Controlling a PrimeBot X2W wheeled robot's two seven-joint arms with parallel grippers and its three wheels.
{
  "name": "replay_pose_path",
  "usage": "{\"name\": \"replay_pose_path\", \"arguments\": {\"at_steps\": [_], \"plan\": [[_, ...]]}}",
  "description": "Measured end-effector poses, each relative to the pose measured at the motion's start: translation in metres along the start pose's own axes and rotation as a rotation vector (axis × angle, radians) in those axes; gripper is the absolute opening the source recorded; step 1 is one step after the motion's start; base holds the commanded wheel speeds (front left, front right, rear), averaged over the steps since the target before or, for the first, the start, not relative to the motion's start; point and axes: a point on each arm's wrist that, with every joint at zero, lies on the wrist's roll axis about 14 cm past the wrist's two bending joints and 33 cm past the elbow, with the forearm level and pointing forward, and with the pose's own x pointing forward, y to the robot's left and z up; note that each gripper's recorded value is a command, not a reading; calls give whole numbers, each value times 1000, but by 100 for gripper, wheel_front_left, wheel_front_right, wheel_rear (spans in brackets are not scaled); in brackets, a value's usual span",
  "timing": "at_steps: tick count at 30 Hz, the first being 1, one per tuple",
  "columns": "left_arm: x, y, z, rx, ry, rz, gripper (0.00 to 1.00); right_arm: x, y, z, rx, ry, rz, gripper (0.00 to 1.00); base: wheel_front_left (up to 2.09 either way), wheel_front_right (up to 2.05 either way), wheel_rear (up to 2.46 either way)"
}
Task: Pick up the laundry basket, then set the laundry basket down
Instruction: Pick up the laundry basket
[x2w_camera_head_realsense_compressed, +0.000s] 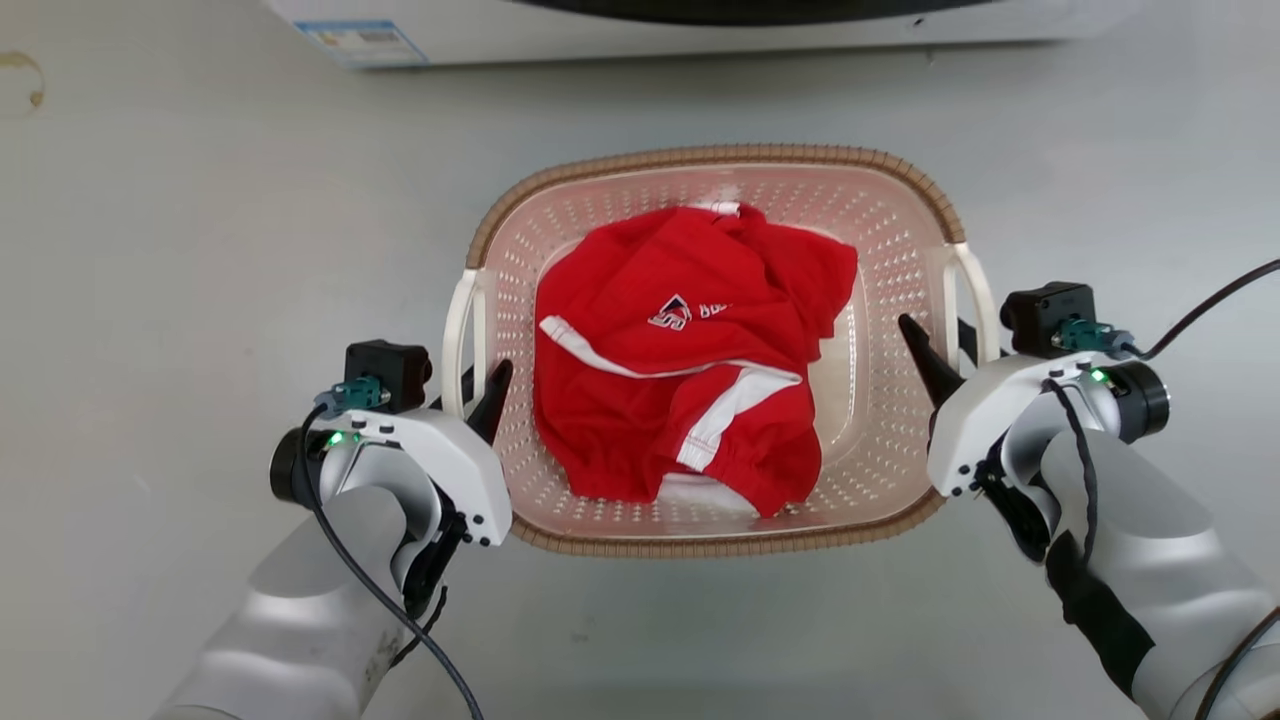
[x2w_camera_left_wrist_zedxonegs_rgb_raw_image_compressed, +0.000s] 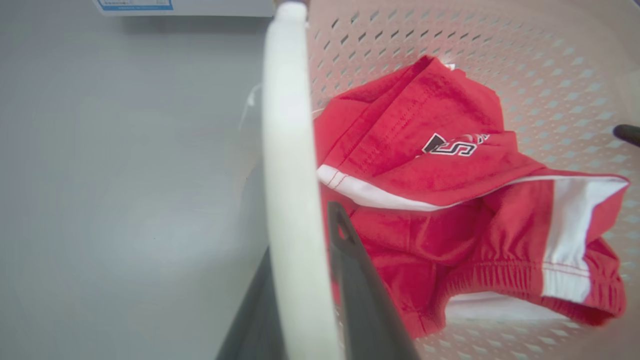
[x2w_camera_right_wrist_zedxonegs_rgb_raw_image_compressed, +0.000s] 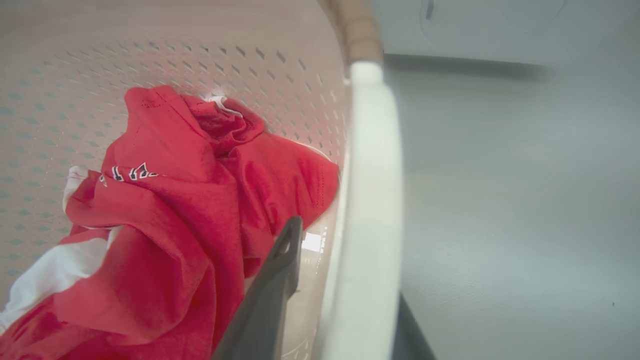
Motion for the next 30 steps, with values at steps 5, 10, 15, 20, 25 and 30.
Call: {"name": "replay_pose_path", "arguments": {"at_steps": [5, 10, 15, 20, 25, 30], "plan": [[-17, -6, 3, 2, 3, -2, 0, -17, 15, 5, -13, -3, 10, 0, 0, 0, 0], [-34, -15, 3, -4, 8, -7, 0, -35, 26, 4, -19, 5, 9, 0, 0, 0, 0], [-51, -23, 1, -8, 18, -10, 0, -51, 38, 6, -25, 14, 16, 0, 0, 0, 0], [-68, -28, -4, -13, 36, -11, 0, -67, 50, 1, -17, 20, 20, 0, 0, 0, 0], [-87, -34, -10, -16, 46, -16, 0, -86, 65, -4, -20, 21, 28, 0, 0, 0, 0], [-103, -42, -19, -23, 58, -23, 0, -102, 74, -12, -16, 24, 27, 0, 0, 0, 0]]}}
